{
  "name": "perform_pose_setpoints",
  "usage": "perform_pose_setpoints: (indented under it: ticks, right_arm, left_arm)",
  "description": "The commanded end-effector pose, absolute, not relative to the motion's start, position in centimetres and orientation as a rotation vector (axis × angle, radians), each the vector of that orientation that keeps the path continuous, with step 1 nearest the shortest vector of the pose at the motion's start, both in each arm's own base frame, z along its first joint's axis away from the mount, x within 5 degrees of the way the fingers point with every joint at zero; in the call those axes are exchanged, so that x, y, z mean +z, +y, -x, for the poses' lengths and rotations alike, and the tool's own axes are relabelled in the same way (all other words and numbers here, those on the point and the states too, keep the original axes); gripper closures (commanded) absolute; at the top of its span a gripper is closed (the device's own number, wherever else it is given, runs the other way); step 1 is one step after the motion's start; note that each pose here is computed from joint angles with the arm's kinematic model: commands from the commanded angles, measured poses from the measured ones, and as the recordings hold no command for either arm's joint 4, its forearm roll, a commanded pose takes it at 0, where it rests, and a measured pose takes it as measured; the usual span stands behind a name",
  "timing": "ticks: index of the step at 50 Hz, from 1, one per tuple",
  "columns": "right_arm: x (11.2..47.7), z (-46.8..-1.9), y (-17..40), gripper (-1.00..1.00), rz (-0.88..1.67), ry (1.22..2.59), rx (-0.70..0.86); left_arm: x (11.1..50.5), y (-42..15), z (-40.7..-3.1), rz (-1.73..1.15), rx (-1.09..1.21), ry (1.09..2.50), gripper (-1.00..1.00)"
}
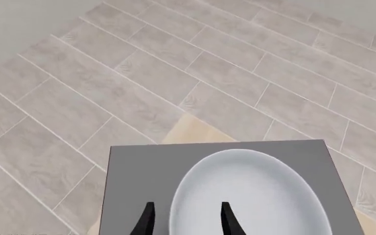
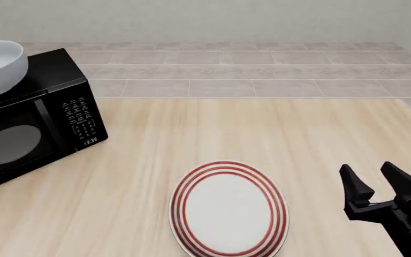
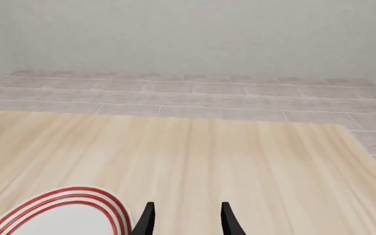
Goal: Pick up the white bowl and put it on the plate.
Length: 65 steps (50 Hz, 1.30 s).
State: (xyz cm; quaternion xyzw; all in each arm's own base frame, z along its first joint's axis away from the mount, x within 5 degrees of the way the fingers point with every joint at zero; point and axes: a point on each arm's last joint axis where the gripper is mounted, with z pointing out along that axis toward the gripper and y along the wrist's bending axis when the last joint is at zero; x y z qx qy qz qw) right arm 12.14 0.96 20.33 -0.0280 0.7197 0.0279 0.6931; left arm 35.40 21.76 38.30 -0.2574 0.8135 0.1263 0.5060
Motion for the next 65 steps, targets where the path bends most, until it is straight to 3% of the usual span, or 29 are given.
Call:
perform_pose_setpoints:
  ticks: [1, 16, 20, 34, 35, 54, 65]
  right_arm:
    - [20.3, -12.2, 1.0, -1.0, 0.063, 1.609, 0.063]
    - [20.3, -12.3, 1.0, -1.0, 0.058, 1.609, 0.064]
    - [20.2, -12.4, 1.0, -1.0, 0.059, 1.611, 0.063]
    - [20.0, -12.8, 1.0, -1.0, 0.06, 1.612, 0.062]
    - [20.1, -12.6, 1.0, -1.0, 0.062, 1.611, 0.067]
    - [20.2, -12.4, 0.9, -1.0, 0.055, 1.61, 0.061]
    - [20.1, -12.6, 0.9, -1.0, 0.056, 1.614, 0.06]
  left_arm:
    - [37.5, 22.2, -35.9, 0.629, 0.302, 1.979, -1.0]
    - [36.0, 22.4, -36.7, 0.63, 0.294, 2.0, -1.0]
    - [33.4, 22.5, -36.8, 0.628, 0.296, 2.01, -1.0]
    - [34.5, 22.8, -37.1, 0.617, 0.306, 2.02, -1.0]
    - [34.2, 22.8, -37.1, 0.621, 0.305, 2.027, 1.0]
    - [33.8, 24.3, -35.4, 0.64, 0.355, 2.013, 1.0]
    - [36.5, 21.1, -36.0, 0.622, 0.279, 1.977, 1.0]
